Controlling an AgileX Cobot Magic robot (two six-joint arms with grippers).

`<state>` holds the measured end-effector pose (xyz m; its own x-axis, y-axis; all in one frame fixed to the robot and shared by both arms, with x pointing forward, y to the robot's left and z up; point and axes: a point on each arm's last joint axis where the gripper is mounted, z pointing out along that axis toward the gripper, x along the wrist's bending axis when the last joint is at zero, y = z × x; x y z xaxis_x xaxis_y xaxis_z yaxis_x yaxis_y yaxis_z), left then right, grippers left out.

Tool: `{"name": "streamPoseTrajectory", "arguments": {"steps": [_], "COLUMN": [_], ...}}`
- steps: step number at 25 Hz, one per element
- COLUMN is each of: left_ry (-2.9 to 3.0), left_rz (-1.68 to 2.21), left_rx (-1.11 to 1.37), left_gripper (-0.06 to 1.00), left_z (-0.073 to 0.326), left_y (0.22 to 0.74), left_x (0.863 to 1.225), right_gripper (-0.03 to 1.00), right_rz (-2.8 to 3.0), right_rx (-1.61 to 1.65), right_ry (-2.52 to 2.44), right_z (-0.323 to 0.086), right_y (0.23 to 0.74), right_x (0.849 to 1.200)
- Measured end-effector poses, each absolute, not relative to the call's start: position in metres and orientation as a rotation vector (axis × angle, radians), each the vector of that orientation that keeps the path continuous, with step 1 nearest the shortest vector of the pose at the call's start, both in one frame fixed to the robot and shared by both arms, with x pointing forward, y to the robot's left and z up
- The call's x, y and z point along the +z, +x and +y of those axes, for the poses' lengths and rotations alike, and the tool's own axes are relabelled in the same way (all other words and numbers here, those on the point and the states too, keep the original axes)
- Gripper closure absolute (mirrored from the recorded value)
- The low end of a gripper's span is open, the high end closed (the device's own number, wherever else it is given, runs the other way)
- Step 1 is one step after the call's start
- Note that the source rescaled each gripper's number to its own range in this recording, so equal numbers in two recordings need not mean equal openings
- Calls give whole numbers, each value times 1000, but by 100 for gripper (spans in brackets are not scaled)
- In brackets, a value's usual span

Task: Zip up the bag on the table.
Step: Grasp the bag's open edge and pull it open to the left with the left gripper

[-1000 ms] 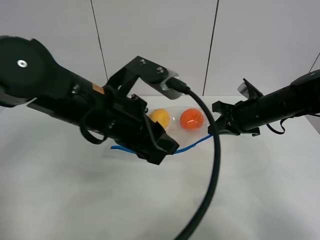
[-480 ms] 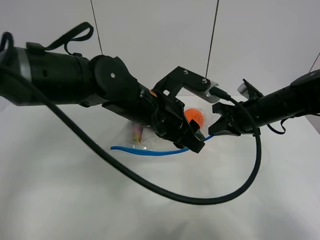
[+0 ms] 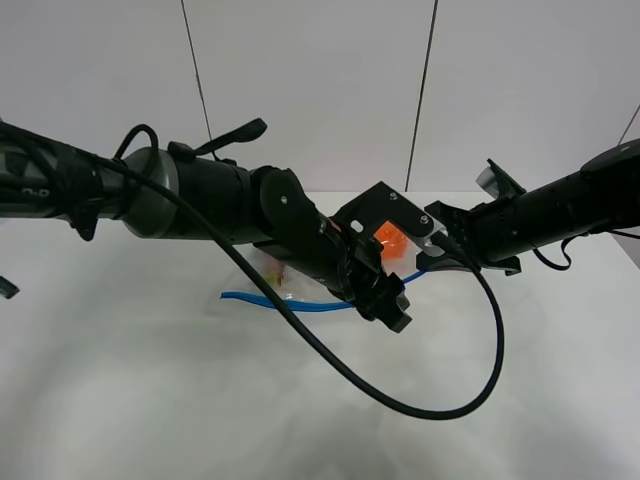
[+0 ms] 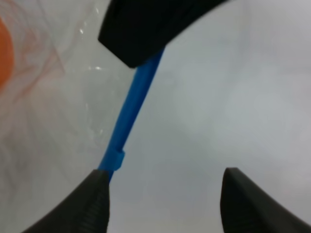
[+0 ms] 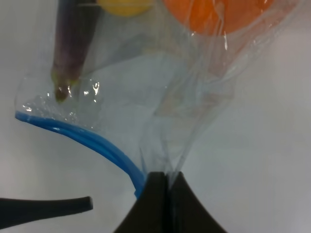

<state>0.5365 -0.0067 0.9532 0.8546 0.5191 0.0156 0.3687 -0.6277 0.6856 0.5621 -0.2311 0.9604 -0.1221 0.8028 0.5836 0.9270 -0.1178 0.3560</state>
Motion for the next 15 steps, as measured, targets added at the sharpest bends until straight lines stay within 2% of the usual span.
{"name": "streamPoseTrajectory", "arguments": {"steps": [6,15], "left_ry": [2273,2301], "left_rz": [609,572], "left_rx": [388,426], "left_gripper": [-6,-6], "left_z": [-7,-9], "left_y": [544,548], "left_x": [956,942], "right_gripper": [96,96], "right_rz": [-1943,-1956], "right_rx": [-1089,-1160], "right_ry": [-1912,-1895], "right_z": [-228,-227], "right_y": [565,566], "right_x": [968,987]}}
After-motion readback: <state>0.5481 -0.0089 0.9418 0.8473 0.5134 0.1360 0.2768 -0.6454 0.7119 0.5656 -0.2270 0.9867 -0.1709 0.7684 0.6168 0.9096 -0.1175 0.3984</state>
